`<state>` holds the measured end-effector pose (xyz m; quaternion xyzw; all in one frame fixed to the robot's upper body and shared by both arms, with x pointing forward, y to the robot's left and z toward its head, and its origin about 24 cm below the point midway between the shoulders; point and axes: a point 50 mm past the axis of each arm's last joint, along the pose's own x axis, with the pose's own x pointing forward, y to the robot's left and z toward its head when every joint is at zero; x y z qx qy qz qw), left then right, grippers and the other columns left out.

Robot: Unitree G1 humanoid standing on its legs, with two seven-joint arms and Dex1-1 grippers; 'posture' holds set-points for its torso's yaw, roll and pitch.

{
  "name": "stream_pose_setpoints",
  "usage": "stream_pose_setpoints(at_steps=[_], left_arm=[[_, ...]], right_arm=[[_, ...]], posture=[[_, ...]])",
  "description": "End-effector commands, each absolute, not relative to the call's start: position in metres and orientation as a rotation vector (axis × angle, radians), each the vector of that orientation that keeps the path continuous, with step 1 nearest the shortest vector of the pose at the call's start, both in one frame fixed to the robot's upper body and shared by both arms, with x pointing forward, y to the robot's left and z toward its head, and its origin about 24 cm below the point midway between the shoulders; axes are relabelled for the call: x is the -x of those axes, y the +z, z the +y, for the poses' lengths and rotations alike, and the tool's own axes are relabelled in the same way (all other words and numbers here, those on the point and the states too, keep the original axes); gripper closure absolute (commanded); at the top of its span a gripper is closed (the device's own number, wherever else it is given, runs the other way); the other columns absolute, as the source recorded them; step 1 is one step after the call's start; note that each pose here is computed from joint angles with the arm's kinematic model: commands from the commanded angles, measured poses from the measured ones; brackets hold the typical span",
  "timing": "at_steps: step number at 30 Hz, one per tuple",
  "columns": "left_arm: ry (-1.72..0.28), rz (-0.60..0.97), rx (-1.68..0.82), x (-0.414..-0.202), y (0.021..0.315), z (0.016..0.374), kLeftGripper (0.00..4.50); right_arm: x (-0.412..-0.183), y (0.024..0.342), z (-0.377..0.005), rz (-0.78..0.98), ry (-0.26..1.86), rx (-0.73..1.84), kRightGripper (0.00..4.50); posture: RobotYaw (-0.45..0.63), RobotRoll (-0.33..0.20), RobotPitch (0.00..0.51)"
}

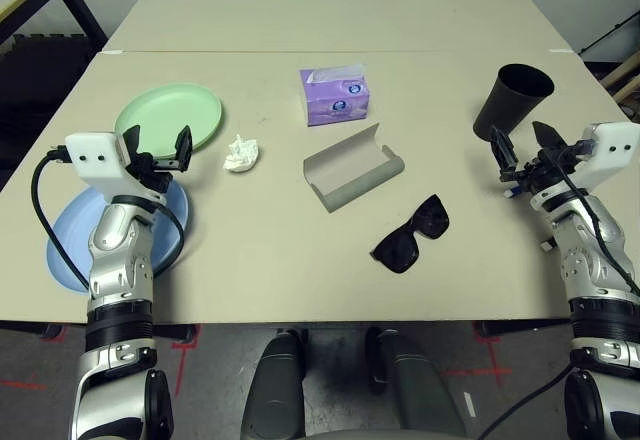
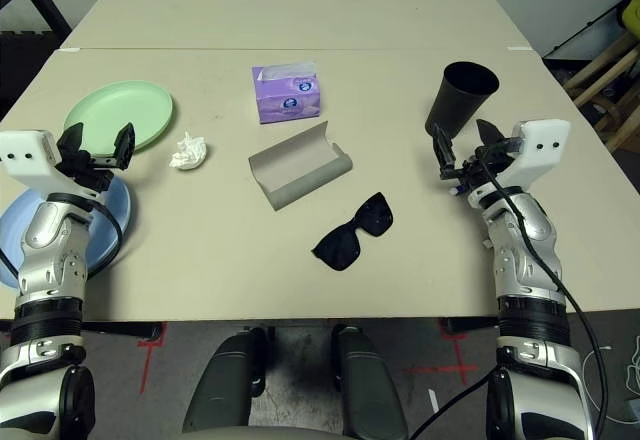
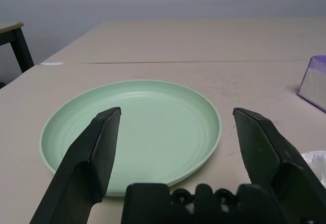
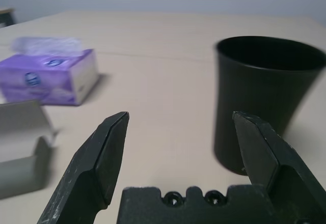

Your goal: Organize and tidy the items on the table.

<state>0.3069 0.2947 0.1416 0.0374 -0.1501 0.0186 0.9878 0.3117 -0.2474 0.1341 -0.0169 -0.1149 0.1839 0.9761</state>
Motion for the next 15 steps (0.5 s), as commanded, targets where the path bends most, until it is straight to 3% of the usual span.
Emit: stream_pose_setpoints(at_steps=[1, 8, 15], left_arm=[[0.028, -0.297, -0.083, -0.307, 0.144, 0.295, 0.0], [0.021, -0.293, -0.091, -0.304, 0.142, 0.295, 0.0], [0.02, -0.289, -0.094, -0.302, 0.142, 0.295, 0.0]], right_arm=[[-0.309, 0.136, -0.227, -0.209, 0.603, 0.091, 0.02], [-0.293, 0.139, -0.193, -0.242, 1.019, 0.214, 0.02], [-0.279, 0.139, -0.186, -0.242, 1.218, 0.26, 0.02]], posture=[[0.15, 0.0, 0.174], [0.17, 0.0, 0.173], [0.17, 0.0, 0.173]])
